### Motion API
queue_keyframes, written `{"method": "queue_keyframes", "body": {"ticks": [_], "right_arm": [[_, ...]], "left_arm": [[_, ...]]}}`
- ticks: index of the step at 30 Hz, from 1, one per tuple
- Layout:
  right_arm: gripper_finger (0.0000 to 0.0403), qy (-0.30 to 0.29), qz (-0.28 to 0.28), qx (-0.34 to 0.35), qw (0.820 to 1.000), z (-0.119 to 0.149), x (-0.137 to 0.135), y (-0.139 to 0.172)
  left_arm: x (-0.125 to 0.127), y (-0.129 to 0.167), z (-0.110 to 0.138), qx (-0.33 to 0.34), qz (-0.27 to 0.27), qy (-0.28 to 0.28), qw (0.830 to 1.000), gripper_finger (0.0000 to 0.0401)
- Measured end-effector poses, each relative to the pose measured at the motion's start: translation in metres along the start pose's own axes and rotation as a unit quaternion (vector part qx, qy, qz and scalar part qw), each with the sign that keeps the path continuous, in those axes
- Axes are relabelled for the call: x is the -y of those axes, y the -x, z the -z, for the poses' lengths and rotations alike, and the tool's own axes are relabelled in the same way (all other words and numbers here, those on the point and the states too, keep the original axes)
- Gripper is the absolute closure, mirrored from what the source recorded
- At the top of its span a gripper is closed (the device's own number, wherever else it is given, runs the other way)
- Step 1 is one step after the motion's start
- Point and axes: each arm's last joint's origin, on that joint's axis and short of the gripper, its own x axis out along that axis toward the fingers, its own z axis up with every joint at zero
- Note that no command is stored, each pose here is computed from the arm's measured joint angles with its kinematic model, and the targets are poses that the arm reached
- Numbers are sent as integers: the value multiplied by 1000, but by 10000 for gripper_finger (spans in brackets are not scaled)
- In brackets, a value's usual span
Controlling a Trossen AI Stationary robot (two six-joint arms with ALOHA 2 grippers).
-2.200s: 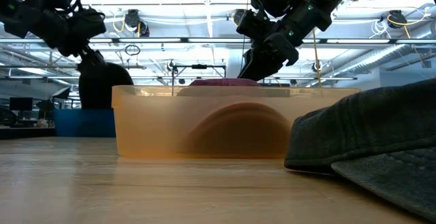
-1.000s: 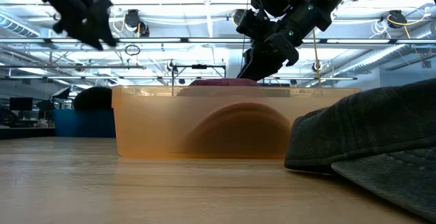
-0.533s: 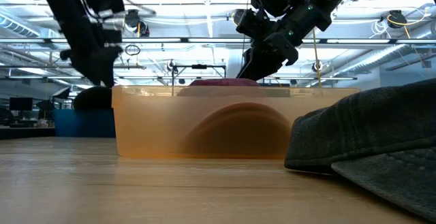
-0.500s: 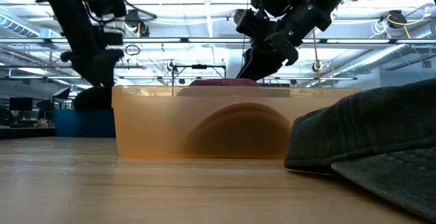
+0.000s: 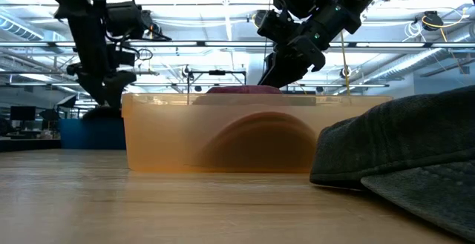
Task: Pick & Place hat
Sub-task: Put the top black cap into the blue bin
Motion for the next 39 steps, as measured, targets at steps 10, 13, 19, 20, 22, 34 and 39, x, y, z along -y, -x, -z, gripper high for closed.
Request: {"method": "queue_keyframes", "body": {"ticks": [10,13,19,20,22,34,39], "right_arm": [[328,-3,-1,-2,1000,0,0,0],[328,-3,-1,-2,1000,0,0,0],[328,-1,0,1,1000,0,0,0],[328,-1,0,1,1000,0,0,0],[328,0,0,1,1000,0,0,0],[328,-2,0,1,1000,0,0,0],[328,-1,0,1,1000,0,0,0]], "left_arm": [[-4,-14,7,-30,24,-4,999,133],[-6,-18,11,-47,34,-10,998,133],[-9,-7,4,-12,48,-4,999,133],[-10,-3,3,0,52,-2,999,133],[-12,6,-1,29,61,4,998,132],[-28,-5,-10,54,16,75,996,133],[-24,-38,-13,16,41,68,997,133]]}}
